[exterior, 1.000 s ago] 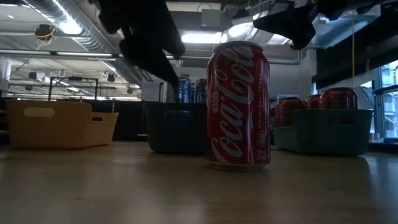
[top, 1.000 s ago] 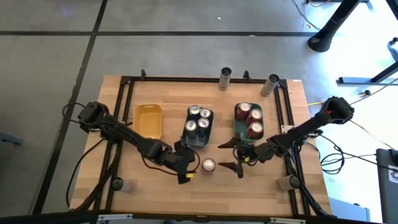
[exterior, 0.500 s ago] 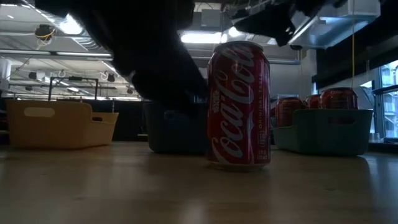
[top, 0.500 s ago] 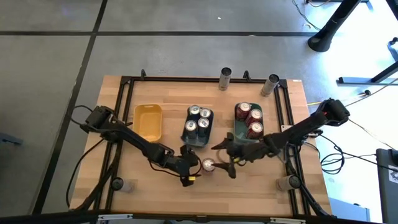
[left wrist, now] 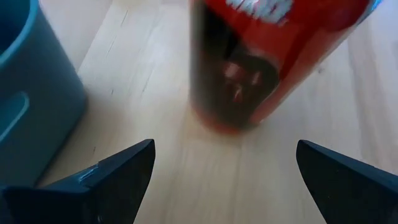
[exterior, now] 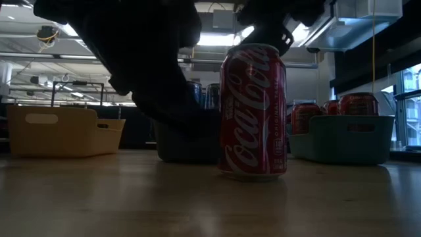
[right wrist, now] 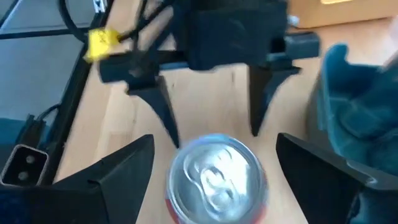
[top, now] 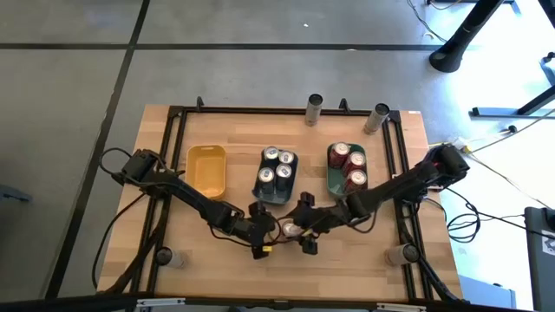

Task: Sort soda cans
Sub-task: Put the red soda can into green bin

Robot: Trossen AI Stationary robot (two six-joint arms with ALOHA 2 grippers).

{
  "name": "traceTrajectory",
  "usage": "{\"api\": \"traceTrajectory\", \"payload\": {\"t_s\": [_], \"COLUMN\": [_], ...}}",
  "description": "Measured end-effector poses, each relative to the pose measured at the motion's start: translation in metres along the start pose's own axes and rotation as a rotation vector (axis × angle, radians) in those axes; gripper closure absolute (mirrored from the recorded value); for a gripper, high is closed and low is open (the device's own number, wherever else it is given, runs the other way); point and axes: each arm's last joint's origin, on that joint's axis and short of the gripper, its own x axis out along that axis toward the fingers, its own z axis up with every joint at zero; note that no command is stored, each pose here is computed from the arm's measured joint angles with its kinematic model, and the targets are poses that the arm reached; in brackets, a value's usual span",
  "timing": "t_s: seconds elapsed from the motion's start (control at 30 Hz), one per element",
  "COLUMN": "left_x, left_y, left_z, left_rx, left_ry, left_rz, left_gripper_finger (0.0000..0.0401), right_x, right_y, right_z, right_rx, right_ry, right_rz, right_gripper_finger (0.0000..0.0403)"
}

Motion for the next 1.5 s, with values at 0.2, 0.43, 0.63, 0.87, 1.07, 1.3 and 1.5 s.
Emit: {"api": "traceTrajectory", "payload": {"t_s": [0.2, 0.43, 0.63, 0.87, 1.07, 1.3, 1.5], "left_x": [-0.001, 0.0, 0.0, 0.0, 0.0, 0.0, 0.0], "left_y": [-0.001, 0.0, 0.0, 0.0, 0.0, 0.0, 0.0], "left_z": [-0.003, -0.002, -0.002, -0.002, -0.002, -0.002, -0.002], "left_rx": [0.003, 0.004, 0.004, 0.006, 0.002, 0.002, -0.002], "left_ry": [0.015, 0.016, 0.015, 0.016, 0.014, 0.014, 0.013], "left_rz": [0.004, 0.006, 0.006, 0.006, 0.006, 0.005, 0.005], "left_gripper_finger": [0.0025, 0.0025, 0.0025, 0.0025, 0.0025, 0.0025, 0.0025], "right_x": [0.008, 0.018, 0.022, 0.021, 0.01, -0.031, -0.074], "right_y": [-0.001, 0.002, 0.001, 0.001, 0.004, -0.004, -0.017], "right_z": [-0.009, -0.017, -0.019, -0.019, -0.018, -0.005, 0.001], "right_rx": [0.023, 0.049, 0.052, 0.053, 0.037, 0.038, 0.032], "right_ry": [0.063, 0.097, 0.107, 0.102, 0.108, 0.077, 0.061], "right_rz": [-0.023, -0.012, -0.028, -0.043, -0.043, -0.144, -0.273], "right_gripper_finger": [0.0068, 0.0068, 0.0068, 0.0128, 0.0128, 0.0128, 0.0128]}}
